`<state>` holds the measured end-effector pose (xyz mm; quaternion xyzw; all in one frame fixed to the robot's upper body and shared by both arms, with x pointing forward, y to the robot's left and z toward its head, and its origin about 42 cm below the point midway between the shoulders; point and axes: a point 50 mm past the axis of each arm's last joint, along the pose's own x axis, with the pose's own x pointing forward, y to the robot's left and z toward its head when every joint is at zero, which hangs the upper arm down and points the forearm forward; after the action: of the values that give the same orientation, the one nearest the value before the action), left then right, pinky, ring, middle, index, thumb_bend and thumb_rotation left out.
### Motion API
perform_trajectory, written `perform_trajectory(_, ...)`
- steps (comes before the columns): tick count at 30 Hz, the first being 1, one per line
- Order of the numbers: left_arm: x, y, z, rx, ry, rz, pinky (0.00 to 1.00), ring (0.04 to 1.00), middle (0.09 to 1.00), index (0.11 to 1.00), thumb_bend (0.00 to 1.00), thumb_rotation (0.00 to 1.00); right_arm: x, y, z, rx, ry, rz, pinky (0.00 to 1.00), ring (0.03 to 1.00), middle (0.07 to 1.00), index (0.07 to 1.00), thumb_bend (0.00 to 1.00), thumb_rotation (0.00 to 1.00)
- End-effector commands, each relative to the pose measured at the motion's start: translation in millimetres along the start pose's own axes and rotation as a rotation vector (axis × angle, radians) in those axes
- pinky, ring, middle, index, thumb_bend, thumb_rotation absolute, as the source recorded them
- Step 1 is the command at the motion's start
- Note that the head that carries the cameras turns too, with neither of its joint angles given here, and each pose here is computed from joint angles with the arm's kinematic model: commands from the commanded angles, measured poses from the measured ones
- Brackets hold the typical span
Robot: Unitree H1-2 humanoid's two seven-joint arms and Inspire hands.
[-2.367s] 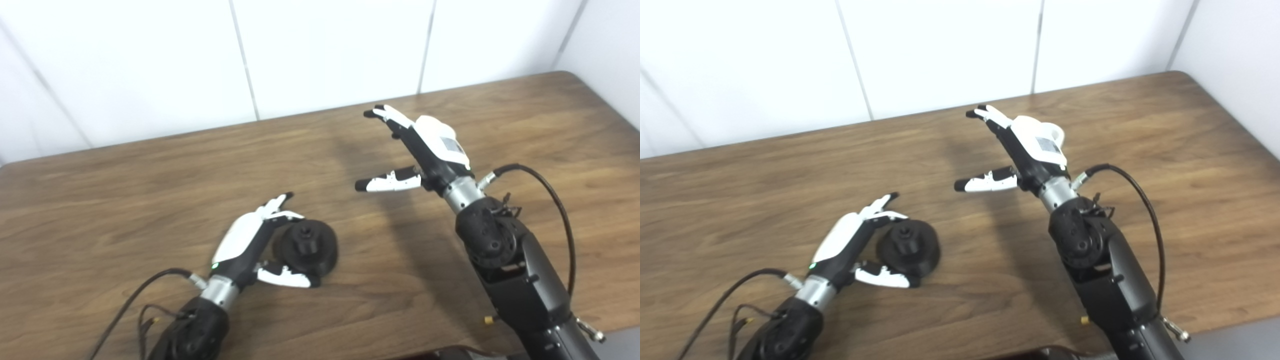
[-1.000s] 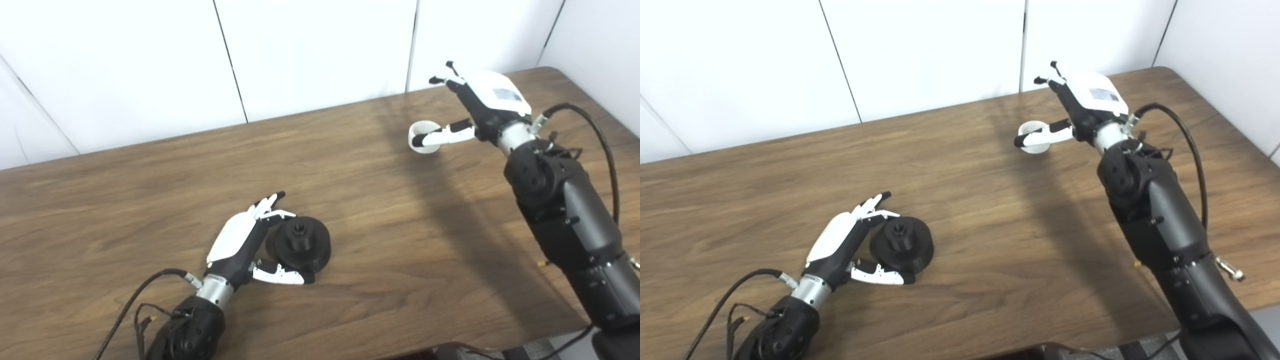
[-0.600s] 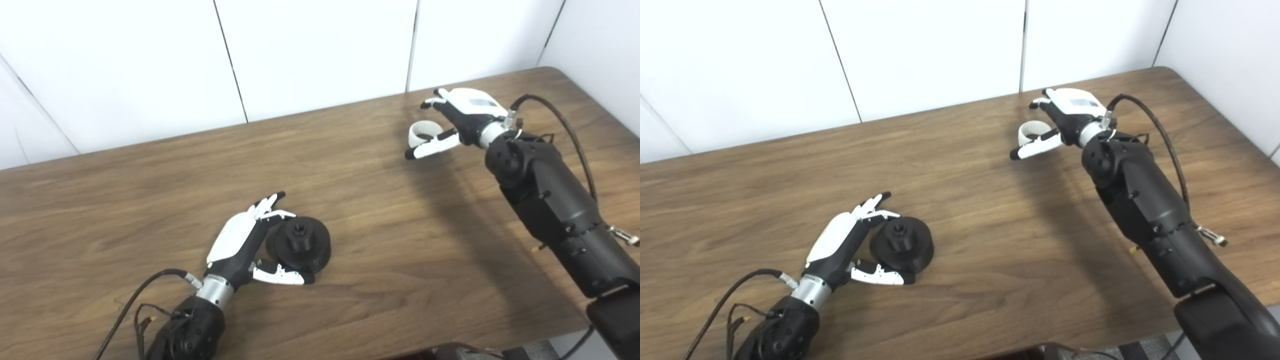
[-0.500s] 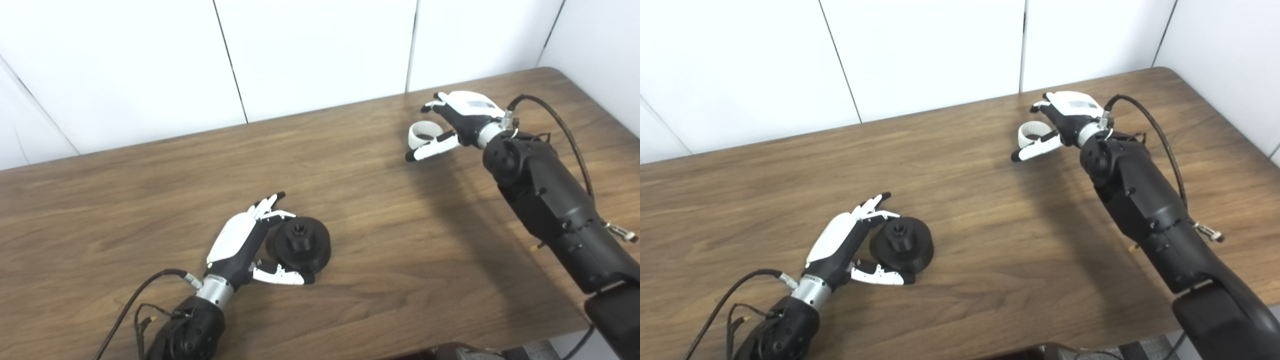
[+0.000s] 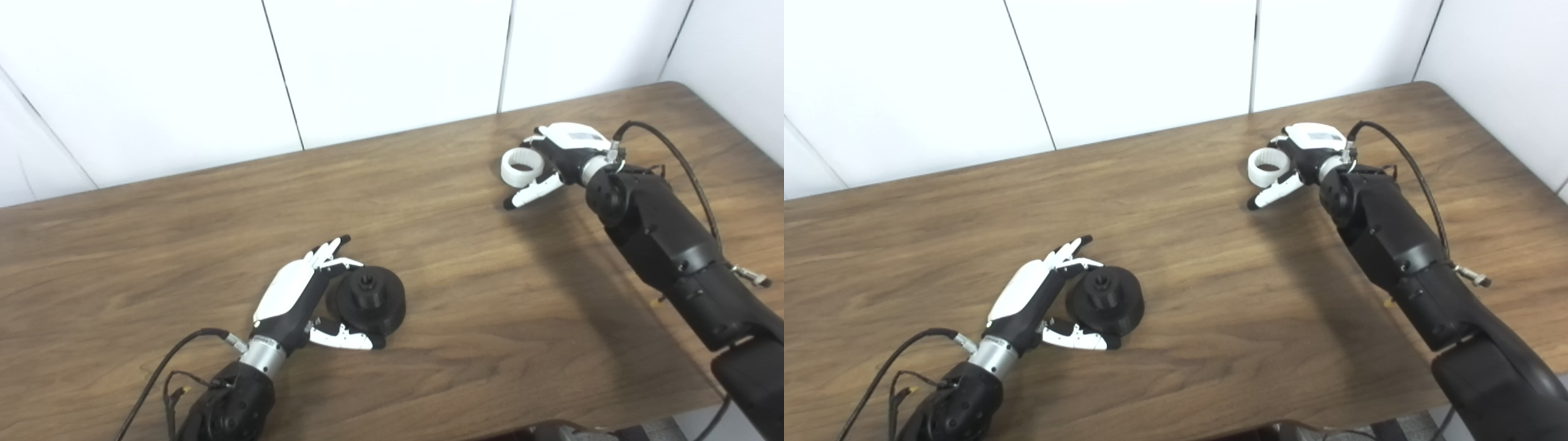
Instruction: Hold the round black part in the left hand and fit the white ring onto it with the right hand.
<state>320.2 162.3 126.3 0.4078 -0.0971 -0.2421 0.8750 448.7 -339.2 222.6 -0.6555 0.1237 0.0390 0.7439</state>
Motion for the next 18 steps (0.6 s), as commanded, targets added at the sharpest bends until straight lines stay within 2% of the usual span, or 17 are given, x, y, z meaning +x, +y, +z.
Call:
perform_trajectory(1, -1.2, 11.1, 2.5, 0.031, -0.027, 0.017, 1.00, 1.000, 1.000, 0.654, 1.00, 0.34, 4.3, -43.0, 1.6, -0.020, -0.024, -0.124, 0.84, 0.957, 0.996, 0.873, 0.97, 0.52)
perform_trajectory(6, -2.7, 12.9, 2.1, 0.026, -0.028, 0.014, 1.00, 1.000, 1.000, 0.652, 1.00, 0.34, 7.3, -41.2, -1.9, -0.032, -0.015, -0.149, 0.84, 0.943, 0.984, 0.853, 0.96, 0.52)
perform_trajectory(12, -4.0, 13.3, 3.4, 0.034, -0.031, 0.011, 1.00, 1.000, 1.000, 0.652, 1.00, 0.35, 6.0, -38.3, -3.6, -0.012, -0.022, -0.237, 0.80, 0.885, 0.923, 0.756, 0.82, 0.39)
perform_trajectory(18, -3.5, 11.7, 3.7, 0.032, -0.032, 0.012, 1.00, 1.000, 1.000, 0.652, 0.99, 0.35, 5.9, -34.0, -5.5, 0.014, -0.043, -0.299, 0.80, 0.865, 0.902, 0.692, 0.78, 0.34)
